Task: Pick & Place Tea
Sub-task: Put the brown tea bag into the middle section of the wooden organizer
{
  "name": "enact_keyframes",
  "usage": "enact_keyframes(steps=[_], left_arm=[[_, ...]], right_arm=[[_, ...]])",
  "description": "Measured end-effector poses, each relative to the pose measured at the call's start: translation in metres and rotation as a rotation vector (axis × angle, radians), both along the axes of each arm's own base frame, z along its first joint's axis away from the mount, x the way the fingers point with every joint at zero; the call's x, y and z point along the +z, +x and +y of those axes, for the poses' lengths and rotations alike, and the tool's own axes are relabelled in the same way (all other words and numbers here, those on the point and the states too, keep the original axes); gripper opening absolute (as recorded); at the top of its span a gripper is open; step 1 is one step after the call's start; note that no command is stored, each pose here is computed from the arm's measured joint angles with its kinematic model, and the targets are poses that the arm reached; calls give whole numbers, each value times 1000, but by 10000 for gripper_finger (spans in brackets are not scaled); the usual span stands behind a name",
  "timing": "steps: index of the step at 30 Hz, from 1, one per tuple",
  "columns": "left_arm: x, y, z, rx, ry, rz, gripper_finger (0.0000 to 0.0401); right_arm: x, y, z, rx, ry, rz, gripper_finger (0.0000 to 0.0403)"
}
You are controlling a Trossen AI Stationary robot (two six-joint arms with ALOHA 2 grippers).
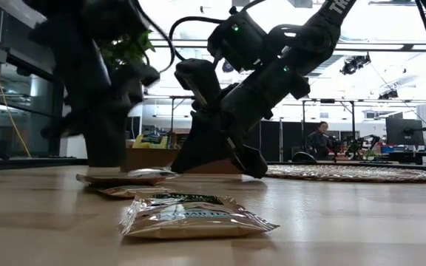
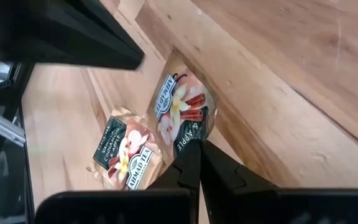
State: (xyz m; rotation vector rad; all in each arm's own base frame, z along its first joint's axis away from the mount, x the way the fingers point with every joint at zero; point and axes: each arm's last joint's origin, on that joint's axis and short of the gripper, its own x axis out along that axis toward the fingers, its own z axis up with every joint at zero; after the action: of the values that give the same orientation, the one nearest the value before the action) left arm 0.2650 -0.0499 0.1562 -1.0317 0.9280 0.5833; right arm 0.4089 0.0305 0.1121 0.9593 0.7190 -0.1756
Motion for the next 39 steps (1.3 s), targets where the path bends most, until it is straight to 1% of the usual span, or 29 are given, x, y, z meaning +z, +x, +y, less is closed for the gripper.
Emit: enact_keyframes(steps=[4, 7, 10, 12, 17, 22, 26, 28, 32, 36, 39], left_arm=[[13, -11, 3, -5, 54, 11, 1], [23, -19, 5, -4, 101, 10, 1], [32, -24, 3, -18, 149, -22, 1], [35, -29, 1, -23, 173, -12, 1], [39, -33, -8, -46, 200, -41, 1], [38, -36, -20, -67, 195, -53, 1], [29, -43, -28, -29, 184, -56, 1], [22, -48, -32, -12, 176, -63, 1], [10, -57, -44, 4, 122, -112, 1], [3, -63, -53, 44, 90, -177, 1], [-1, -69, -59, 80, 87, -205, 1]], right_arm=[[5, -2, 1, 46, -18, -7, 1], [22, -7, -2, 99, -69, -12, 0], [46, -16, -8, 133, -153, -14, 0], [65, -22, -14, 160, -203, -25, 0], [114, -35, -31, 290, -369, 43, 0], [163, -37, -58, 460, -528, 168, 0], [192, -31, -82, 550, -617, 217, 0], [202, -27, -94, 570, -653, 235, 0], [213, -16, -115, 607, -708, 258, 0], [212, -2, -131, 631, -747, 255, 0], [204, 9, -140, 656, -773, 257, 0]])
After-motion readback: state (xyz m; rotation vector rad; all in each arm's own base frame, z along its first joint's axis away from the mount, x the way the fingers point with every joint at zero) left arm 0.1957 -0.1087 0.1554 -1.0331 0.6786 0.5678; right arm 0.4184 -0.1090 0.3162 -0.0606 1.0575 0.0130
